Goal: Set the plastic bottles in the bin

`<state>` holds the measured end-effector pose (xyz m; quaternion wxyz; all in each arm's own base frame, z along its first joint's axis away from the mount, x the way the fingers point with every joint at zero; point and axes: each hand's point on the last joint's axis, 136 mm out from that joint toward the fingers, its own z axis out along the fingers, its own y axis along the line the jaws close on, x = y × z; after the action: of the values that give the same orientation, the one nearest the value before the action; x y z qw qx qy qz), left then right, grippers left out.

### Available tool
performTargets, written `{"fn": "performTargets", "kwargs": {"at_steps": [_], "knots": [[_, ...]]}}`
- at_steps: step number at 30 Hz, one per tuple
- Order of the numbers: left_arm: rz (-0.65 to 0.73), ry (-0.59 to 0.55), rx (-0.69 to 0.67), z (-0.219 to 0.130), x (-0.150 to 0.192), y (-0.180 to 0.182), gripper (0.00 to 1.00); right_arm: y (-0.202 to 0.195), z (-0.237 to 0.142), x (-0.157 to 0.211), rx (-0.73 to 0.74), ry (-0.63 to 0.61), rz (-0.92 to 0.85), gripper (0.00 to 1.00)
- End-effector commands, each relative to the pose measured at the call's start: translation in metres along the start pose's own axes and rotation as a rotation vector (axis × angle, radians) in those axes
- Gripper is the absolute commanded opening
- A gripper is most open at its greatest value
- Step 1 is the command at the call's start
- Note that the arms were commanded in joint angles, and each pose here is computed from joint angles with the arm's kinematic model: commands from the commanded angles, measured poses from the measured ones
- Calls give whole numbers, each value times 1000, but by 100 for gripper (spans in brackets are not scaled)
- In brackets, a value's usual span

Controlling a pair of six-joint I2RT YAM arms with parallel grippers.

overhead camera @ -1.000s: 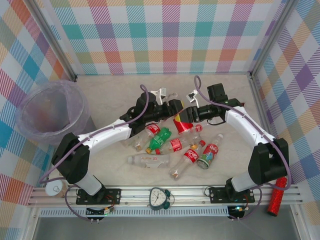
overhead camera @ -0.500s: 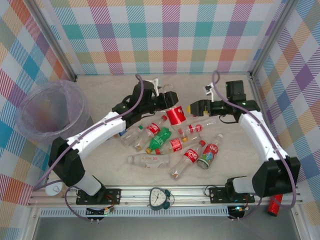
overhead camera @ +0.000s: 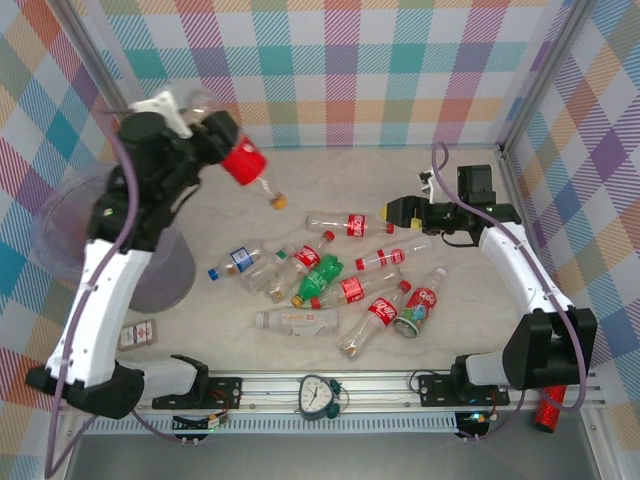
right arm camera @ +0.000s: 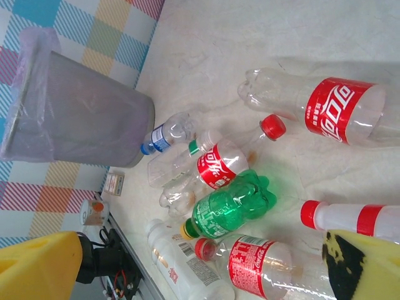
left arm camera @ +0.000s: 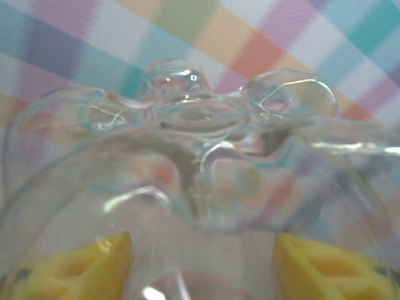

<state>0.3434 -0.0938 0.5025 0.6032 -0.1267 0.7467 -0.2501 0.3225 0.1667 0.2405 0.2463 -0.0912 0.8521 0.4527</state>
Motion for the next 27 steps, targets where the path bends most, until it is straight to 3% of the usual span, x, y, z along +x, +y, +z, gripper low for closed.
{"fn": "performTargets", "kwargs": {"at_steps": [1,9,13,19,27], "knots": [[69,-47,-176,-39,-24,41,0,6,1,-6,-24,-5,-12,98],[227,-289,-599,-123,-92,100,0,3,5,-4,-38,28,-3,98],[345,-332,-824,-148,-110,122,0,2,7,0,-43,39,8,98],[416,-239,-984,-131,-109,161,0,0,9,4,-57,50,27,98],[213,22,-988,-79,-58,260,0,-1,9,10,-50,58,30,98]]}}
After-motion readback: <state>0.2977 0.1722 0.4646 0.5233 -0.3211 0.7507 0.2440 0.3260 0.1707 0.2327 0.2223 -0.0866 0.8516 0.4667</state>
